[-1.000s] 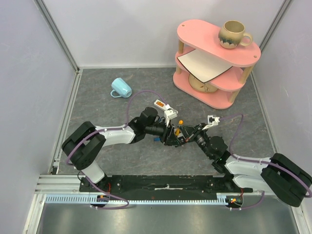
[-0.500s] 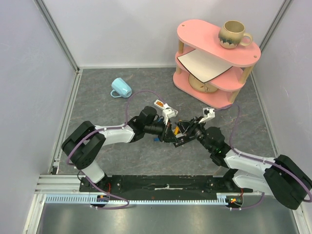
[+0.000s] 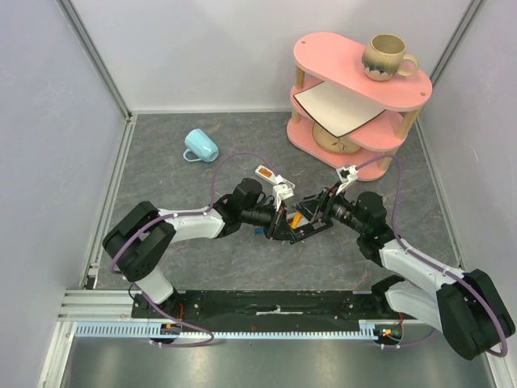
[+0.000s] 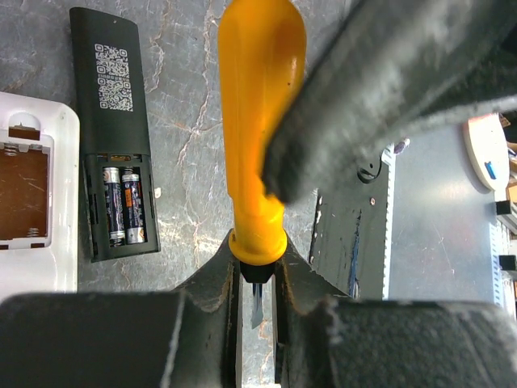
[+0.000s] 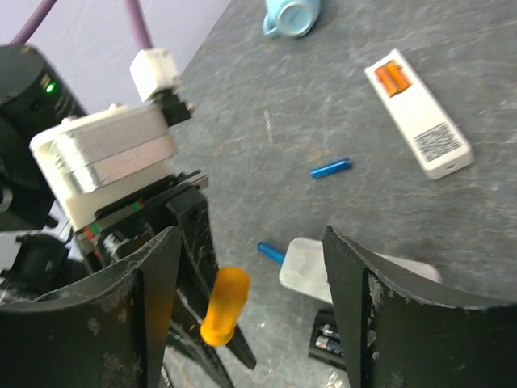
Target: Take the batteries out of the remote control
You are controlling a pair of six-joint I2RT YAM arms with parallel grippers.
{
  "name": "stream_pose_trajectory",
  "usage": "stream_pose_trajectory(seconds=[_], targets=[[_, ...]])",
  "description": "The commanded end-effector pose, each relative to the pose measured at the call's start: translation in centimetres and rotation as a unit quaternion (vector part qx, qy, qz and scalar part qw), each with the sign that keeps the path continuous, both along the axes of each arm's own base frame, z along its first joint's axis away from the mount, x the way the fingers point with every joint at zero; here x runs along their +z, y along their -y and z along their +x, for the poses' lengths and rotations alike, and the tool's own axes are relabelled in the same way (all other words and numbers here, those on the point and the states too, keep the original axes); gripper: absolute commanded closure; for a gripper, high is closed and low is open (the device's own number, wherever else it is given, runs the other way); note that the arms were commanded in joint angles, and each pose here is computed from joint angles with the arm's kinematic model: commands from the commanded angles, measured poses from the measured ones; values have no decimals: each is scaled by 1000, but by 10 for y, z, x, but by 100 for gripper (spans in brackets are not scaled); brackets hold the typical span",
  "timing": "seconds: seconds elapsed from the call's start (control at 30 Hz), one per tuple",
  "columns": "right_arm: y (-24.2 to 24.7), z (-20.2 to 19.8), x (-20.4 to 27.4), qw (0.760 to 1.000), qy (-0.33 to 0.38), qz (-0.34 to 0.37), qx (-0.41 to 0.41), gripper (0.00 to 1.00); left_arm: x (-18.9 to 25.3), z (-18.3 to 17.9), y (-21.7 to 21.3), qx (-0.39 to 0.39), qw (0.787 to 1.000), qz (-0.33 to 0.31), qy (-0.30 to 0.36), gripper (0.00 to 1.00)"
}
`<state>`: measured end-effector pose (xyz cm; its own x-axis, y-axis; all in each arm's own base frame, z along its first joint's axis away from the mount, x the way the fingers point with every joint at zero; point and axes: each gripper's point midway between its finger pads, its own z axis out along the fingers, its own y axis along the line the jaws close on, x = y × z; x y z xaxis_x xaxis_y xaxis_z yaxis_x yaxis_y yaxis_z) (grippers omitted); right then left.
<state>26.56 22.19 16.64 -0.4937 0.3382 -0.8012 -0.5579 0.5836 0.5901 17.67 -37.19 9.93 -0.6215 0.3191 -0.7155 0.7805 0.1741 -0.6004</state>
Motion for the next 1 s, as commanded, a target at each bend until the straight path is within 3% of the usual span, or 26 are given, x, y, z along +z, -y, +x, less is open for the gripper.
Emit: stream_pose_trajectory(seconds=[0.0, 0.2, 0.67, 0.7, 0.73, 0.87, 0.9, 0.97], targets=[[-17, -21, 12, 996, 10, 19, 87, 32, 24, -1, 4, -24, 998, -37, 40, 98], [-16, -26, 2, 996, -8, 24, 87, 52, 25, -3, 3, -27, 998, -38, 42, 98], [-4, -33, 11, 998, -29, 17, 60, 59, 25, -6, 3, -37, 998, -40, 36, 98], [-4, -33, 12, 997, -34, 21, 60, 61, 25, -6, 3, -38, 998, -41, 37, 98], [-5, -33, 12, 997, -36, 23, 62, 71, 25, -6, 3, -38, 998, -41, 37, 98], [-8, -31, 8, 996, -53, 23, 64, 95, 25, -6, 2, -36, 998, -41, 38, 98], [-8, -30, 9, 996, -52, 24, 64, 99, 24, -5, 2, -34, 998, -39, 39, 98], [-6, -29, 7, 997, -53, 17, 59, 100, 25, -4, 2, -30, 998, -37, 42, 87]])
